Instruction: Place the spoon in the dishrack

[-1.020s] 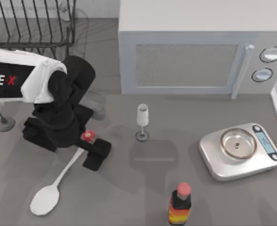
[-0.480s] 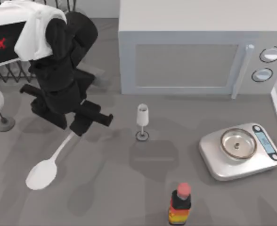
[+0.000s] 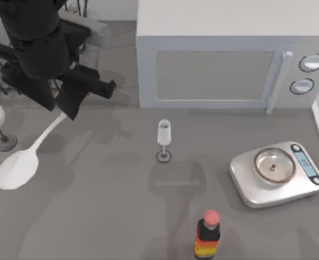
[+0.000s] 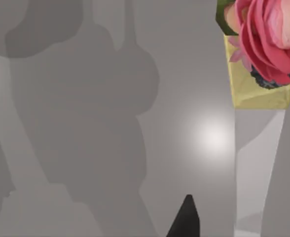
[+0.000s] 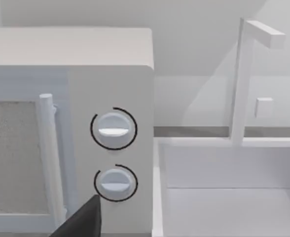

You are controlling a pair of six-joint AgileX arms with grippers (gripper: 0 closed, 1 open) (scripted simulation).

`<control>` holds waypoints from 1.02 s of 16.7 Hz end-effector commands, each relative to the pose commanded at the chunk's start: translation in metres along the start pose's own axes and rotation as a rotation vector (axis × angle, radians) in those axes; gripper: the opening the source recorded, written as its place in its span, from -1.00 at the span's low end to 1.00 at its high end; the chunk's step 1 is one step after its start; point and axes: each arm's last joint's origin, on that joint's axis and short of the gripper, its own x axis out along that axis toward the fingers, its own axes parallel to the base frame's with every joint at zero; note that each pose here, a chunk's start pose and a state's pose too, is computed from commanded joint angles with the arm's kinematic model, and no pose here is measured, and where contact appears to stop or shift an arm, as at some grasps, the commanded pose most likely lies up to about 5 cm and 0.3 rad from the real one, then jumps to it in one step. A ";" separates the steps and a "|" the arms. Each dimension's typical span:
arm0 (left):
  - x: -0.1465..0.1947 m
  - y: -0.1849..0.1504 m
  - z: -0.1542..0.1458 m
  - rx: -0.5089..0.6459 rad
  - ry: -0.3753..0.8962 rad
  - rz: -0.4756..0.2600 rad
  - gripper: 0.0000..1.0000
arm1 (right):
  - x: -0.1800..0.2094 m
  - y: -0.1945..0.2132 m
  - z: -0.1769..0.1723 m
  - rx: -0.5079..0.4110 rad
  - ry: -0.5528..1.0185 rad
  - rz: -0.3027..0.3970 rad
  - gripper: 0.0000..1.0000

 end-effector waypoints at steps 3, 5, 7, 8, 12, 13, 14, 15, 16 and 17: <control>-0.006 0.000 -0.002 -0.001 -0.007 0.000 -1.00 | 0.000 0.000 0.000 0.000 0.000 0.000 1.00; -0.004 0.001 -0.001 -0.002 -0.004 0.001 -1.00 | 0.000 0.000 0.000 0.000 0.000 0.000 1.00; -0.006 0.003 -0.003 -0.009 -0.021 0.000 -1.00 | 0.000 0.000 0.000 0.000 0.000 0.000 1.00; -0.009 0.007 -0.005 -0.020 -0.050 -0.002 -1.00 | 0.000 0.000 0.000 0.000 0.000 0.000 1.00; -0.031 0.034 -0.022 -0.118 -0.284 -0.003 -1.00 | 0.000 0.000 0.000 0.000 0.000 0.000 1.00; -0.037 0.043 -0.029 -0.149 -0.361 0.000 -1.00 | 0.000 0.000 0.000 0.000 0.000 0.000 1.00; -0.043 0.051 -0.037 -0.181 -0.442 0.007 -1.00 | 0.000 0.000 0.000 0.000 0.000 0.000 1.00; -0.049 0.060 -0.045 -0.211 -0.529 0.017 -1.00 | 0.000 0.000 0.000 0.000 0.000 0.000 1.00; -0.055 0.069 -0.054 -0.241 -0.620 0.031 -1.00 | 0.000 0.000 0.000 0.000 0.000 0.000 1.00; -0.061 0.076 -0.064 -0.267 -0.715 0.049 -1.00 | 0.000 0.000 0.000 0.000 0.000 0.000 1.00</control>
